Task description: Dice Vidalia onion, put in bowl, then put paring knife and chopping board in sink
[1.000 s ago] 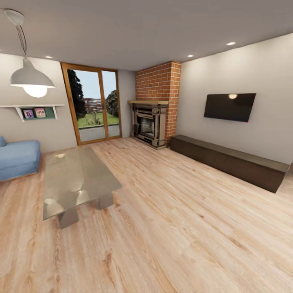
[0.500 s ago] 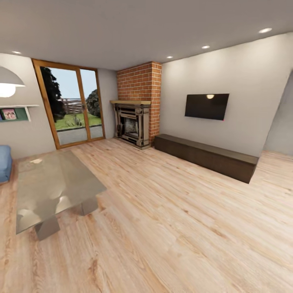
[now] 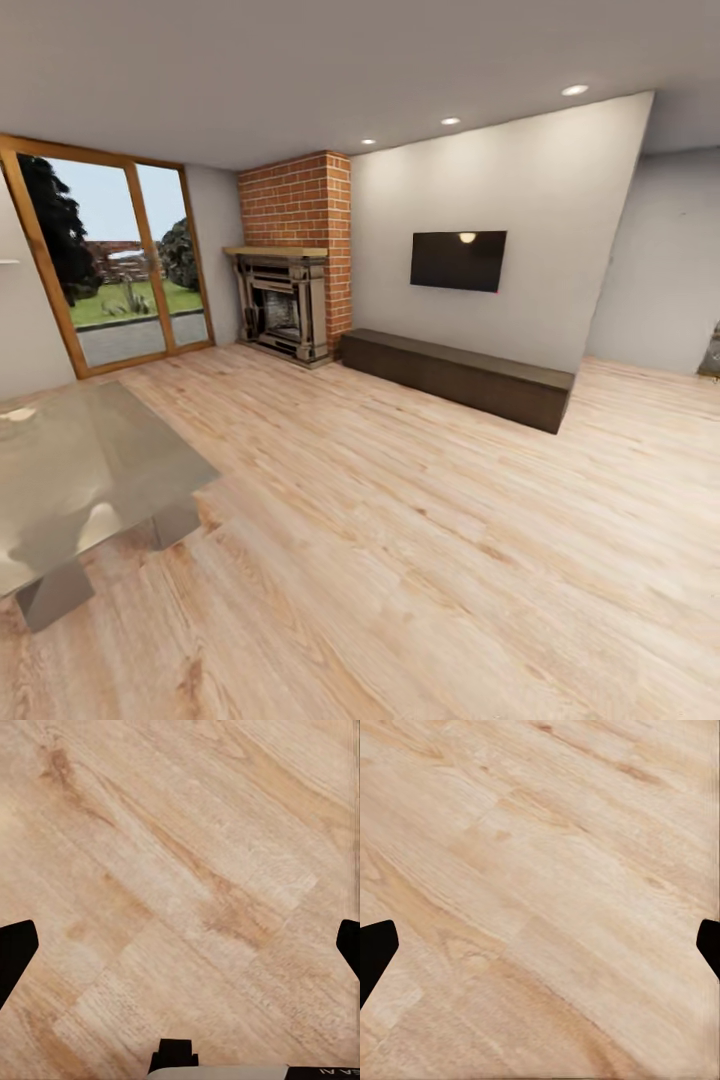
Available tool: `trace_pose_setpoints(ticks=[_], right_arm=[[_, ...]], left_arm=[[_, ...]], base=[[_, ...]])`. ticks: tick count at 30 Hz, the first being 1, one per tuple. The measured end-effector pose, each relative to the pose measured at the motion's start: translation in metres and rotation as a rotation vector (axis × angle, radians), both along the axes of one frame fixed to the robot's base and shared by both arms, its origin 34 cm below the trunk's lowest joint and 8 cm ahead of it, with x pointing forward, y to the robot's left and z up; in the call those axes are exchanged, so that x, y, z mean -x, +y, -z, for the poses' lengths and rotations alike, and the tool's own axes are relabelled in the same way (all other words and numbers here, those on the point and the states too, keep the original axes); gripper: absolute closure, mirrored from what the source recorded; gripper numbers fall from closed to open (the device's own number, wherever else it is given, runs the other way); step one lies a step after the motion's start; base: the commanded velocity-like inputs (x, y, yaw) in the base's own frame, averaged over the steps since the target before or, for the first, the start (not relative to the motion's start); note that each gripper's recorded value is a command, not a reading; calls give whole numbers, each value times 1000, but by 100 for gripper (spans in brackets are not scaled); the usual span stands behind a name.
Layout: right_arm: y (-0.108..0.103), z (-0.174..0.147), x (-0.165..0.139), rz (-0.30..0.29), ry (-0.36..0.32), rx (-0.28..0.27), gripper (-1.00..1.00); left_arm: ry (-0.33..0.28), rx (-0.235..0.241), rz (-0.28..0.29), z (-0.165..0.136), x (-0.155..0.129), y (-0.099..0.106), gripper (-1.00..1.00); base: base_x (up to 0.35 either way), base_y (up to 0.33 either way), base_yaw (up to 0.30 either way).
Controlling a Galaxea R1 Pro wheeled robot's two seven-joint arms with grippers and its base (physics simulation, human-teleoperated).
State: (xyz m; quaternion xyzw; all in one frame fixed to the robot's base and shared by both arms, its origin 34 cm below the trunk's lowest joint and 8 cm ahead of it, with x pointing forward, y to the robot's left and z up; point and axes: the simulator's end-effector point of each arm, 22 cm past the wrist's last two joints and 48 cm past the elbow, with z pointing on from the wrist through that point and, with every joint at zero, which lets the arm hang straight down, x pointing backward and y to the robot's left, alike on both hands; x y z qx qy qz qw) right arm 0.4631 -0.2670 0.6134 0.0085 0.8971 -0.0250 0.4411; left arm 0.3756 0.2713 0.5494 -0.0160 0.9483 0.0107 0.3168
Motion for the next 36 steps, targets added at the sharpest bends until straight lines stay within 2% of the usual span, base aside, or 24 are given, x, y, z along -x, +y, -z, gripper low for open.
trace_pose_setpoints(ticks=[36], right_arm=[[0,0,0,-1,0,0,-100]], left_arm=[[0,0,0,0,0,0,-100]], base=[[0,0,-276]])
